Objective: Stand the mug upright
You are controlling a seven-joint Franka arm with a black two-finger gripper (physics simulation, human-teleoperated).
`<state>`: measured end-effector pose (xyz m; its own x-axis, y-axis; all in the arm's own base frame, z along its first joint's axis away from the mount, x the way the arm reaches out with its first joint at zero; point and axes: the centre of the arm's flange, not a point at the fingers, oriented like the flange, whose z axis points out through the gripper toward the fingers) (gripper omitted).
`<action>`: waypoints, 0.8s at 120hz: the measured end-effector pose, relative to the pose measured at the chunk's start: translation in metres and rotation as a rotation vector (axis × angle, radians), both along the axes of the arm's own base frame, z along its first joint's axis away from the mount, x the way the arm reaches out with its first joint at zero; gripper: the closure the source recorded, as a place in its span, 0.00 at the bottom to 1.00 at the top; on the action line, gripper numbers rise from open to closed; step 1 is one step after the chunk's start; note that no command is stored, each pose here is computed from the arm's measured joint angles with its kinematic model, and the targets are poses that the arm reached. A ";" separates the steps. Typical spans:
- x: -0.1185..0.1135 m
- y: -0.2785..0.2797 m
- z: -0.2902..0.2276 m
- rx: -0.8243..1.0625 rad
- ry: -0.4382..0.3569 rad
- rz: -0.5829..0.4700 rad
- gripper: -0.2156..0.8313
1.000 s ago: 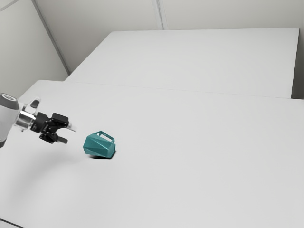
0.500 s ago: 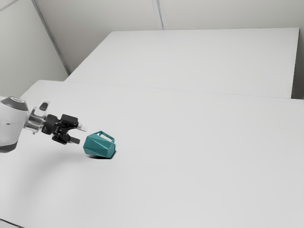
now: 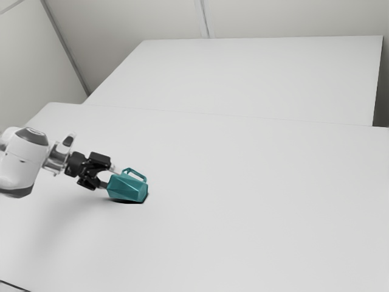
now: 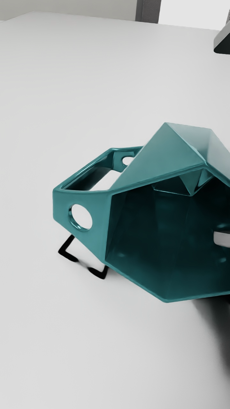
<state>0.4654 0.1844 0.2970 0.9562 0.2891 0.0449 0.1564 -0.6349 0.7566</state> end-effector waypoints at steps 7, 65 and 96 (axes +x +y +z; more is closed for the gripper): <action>0.001 -0.002 -0.001 -0.001 0.000 0.000 0.22; 0.006 -0.004 0.000 0.018 -0.011 0.010 0.66; 0.010 -0.006 0.007 0.030 -0.026 0.005 0.84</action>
<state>0.4754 0.1779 0.3038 0.9533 0.2917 0.0783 0.1400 -0.6564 0.7413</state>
